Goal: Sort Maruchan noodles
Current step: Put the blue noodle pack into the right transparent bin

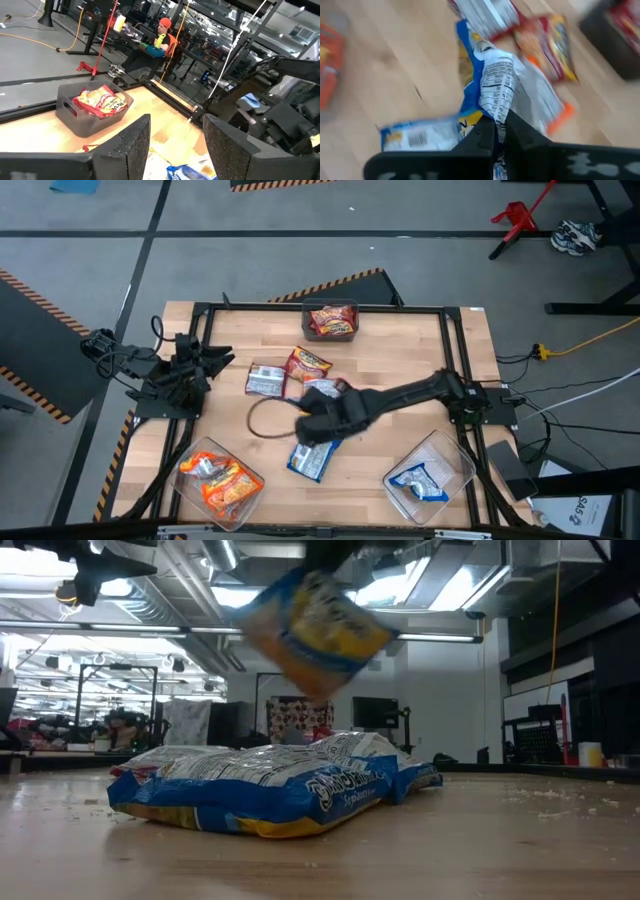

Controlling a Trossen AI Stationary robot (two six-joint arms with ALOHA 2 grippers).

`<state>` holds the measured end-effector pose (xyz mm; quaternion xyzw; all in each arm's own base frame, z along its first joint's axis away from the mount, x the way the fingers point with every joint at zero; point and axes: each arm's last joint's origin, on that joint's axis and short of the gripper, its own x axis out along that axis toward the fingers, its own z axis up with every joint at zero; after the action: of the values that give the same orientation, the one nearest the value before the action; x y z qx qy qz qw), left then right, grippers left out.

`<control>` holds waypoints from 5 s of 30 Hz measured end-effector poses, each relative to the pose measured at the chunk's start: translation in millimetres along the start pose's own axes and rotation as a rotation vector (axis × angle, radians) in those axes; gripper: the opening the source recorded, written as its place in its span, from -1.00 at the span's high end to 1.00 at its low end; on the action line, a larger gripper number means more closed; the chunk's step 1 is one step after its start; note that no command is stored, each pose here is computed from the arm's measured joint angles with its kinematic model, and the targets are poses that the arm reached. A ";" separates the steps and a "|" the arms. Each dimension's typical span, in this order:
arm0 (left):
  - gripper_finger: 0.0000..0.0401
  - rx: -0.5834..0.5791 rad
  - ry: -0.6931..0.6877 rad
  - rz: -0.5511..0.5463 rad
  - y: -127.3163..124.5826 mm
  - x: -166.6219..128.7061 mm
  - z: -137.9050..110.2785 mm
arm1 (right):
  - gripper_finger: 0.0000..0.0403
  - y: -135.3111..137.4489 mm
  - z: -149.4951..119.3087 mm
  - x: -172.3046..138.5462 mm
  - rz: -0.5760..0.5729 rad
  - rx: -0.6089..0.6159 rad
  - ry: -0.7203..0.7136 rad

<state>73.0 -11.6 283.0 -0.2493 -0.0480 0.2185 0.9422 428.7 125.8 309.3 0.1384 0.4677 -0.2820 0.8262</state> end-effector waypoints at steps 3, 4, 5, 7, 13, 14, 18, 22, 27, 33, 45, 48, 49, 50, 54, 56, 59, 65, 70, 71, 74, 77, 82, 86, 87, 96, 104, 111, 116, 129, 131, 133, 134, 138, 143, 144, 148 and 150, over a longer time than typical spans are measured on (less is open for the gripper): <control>0.12 0.000 0.000 0.000 0.0 0.0 0.0 | 1.00 0.4 -21.9 -19.5 -0.070 0.055 0.036; 0.12 0.000 0.000 0.000 0.0 -0.1 0.0 | 1.00 1.0 -30.0 -25.6 -0.094 0.073 0.048; 0.12 0.002 0.001 0.001 0.1 0.0 -0.2 | 1.00 2.7 -38.2 -31.8 -0.110 0.095 0.056; 0.12 0.006 0.004 0.003 0.4 0.0 -0.5 | 1.00 10.3 -50.9 -44.8 -0.079 0.129 0.046; 0.12 0.008 0.007 0.005 0.7 0.0 -1.1 | 1.00 26.9 -90.4 -82.4 0.003 0.251 0.031; 0.12 0.007 0.007 0.006 0.7 0.0 -1.1 | 1.00 28.8 -96.6 -87.3 0.011 0.278 0.031; 0.12 0.005 0.005 0.010 0.8 0.0 -1.0 | 1.00 33.2 -120.3 -114.2 0.074 0.348 0.019; 0.12 0.005 0.004 0.011 0.9 0.0 -1.0 | 1.00 30.3 -139.7 -144.1 0.144 0.434 -0.026; 0.12 0.004 0.003 0.012 0.9 0.0 -1.0 | 1.00 13.3 -162.2 -162.0 0.161 0.534 -0.013; 0.12 0.008 0.004 0.012 1.0 0.0 -1.1 | 1.00 -29.9 -194.8 -167.3 0.103 0.602 0.030; 0.12 0.009 -0.025 0.061 2.4 -0.1 -0.2 | 1.00 -80.1 -251.5 -143.6 -0.116 0.445 0.265; 0.12 0.007 -0.043 0.091 3.3 -0.2 0.2 | 1.00 -84.6 -262.9 -132.7 -0.181 0.409 0.293; 0.12 0.007 -0.048 0.098 3.5 -0.2 0.5 | 1.00 -86.9 -267.4 -128.1 -0.212 0.396 0.302; 0.12 0.007 -0.050 0.102 3.6 -0.2 0.5 | 1.00 -89.2 -271.0 -123.3 -0.242 0.386 0.306; 0.12 0.004 -0.058 0.114 3.9 -0.2 0.6 | 1.00 -97.8 -286.4 -109.3 -0.335 0.344 0.337; 0.12 0.004 -0.059 0.116 4.0 -0.3 0.7 | 1.00 -101.2 -292.1 -104.9 -0.356 0.326 0.328; 0.12 0.003 -0.063 0.121 4.1 -0.3 0.9 | 1.00 -104.6 -296.9 -101.5 -0.381 0.311 0.323; 0.12 0.004 -0.062 0.122 4.1 -0.3 0.8 | 1.00 -106.7 -299.3 -97.3 -0.390 0.247 0.339; 0.12 0.004 -0.062 0.122 4.2 -0.3 0.9 | 0.88 -105.2 -300.6 -95.2 -0.364 0.177 0.372; 0.12 0.004 -0.062 0.122 4.2 -0.3 0.9 | 0.82 -104.5 -301.1 -95.3 -0.359 0.169 0.391; 0.12 0.005 -0.062 0.122 4.2 -0.3 0.8 | 0.58 -102.8 -302.7 -95.6 -0.349 0.155 0.443; 0.12 0.005 -0.067 0.131 4.4 -0.3 0.9 | 0.28 -101.0 -304.0 -95.9 -0.332 0.131 0.486; 0.12 0.005 -0.074 0.141 4.7 -0.4 1.2 | -0.11 -92.2 -296.0 -107.5 -0.223 0.061 0.445; 0.12 0.005 -0.075 0.142 4.7 -0.4 1.2 | -0.25 -82.4 -277.0 -128.0 -0.100 0.046 0.339; 0.12 0.004 -0.075 0.142 4.8 -0.4 1.2 | -0.26 -79.5 -270.5 -133.2 -0.064 0.057 0.300; 0.12 0.004 -0.072 0.137 4.6 -0.4 1.2 | -0.30 -57.9 -189.5 -127.2 0.119 0.028 -0.072; 0.12 0.005 -0.071 0.135 4.6 -0.4 1.1 | -0.48 -69.2 -110.8 -50.1 0.139 -0.019 -0.006; 0.12 0.012 -0.052 0.107 3.8 -0.3 0.5 | -0.83 -102.7 -86.5 25.5 0.216 -0.056 0.109; 0.12 0.018 -0.035 0.085 3.3 -0.2 -0.4 | -0.88 -125.7 -91.2 64.7 0.214 -0.035 0.128; 0.12 0.053 -0.014 0.097 5.3 -0.3 -3.3 | -0.88 -113.7 -111.1 134.2 0.216 -0.165 0.155; 0.12 0.055 -0.013 0.099 5.5 -0.3 -3.5 | -0.86 -112.2 -113.4 139.3 0.223 -0.145 0.181; 0.12 0.055 -0.013 0.099 5.5 -0.3 -3.5 | -0.78 -111.7 -115.1 141.5 0.228 -0.117 0.204; 0.12 0.055 -0.013 0.099 5.5 -0.3 -3.5 | -0.71 -111.5 -115.6 141.3 0.228 -0.111 0.209; 0.12 0.056 -0.013 0.100 5.5 -0.3 -3.6 | -0.29 -111.5 -115.8 139.6 0.232 -0.091 0.214; 0.12 0.057 -0.019 0.110 5.8 -0.3 -3.5 | 0.42 -109.2 -112.5 136.7 0.236 -0.073 0.224; 0.12 0.057 -0.019 0.110 5.8 -0.3 -3.4 | 0.57 -108.5 -111.0 136.0 0.237 -0.072 0.224; 0.12 0.058 -0.019 0.110 5.8 -0.3 -3.5 | 0.94 -104.9 -103.2 131.5 0.244 -0.075 0.216; 0.12 0.057 -0.019 0.110 5.8 -0.3 -3.5 | 0.91 -103.8 -99.1 128.0 0.238 -0.073 0.222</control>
<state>71.1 -8.7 277.1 -0.2224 -0.0370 0.2737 0.9350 349.7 48.2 152.1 0.1931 0.5464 -0.1477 0.8014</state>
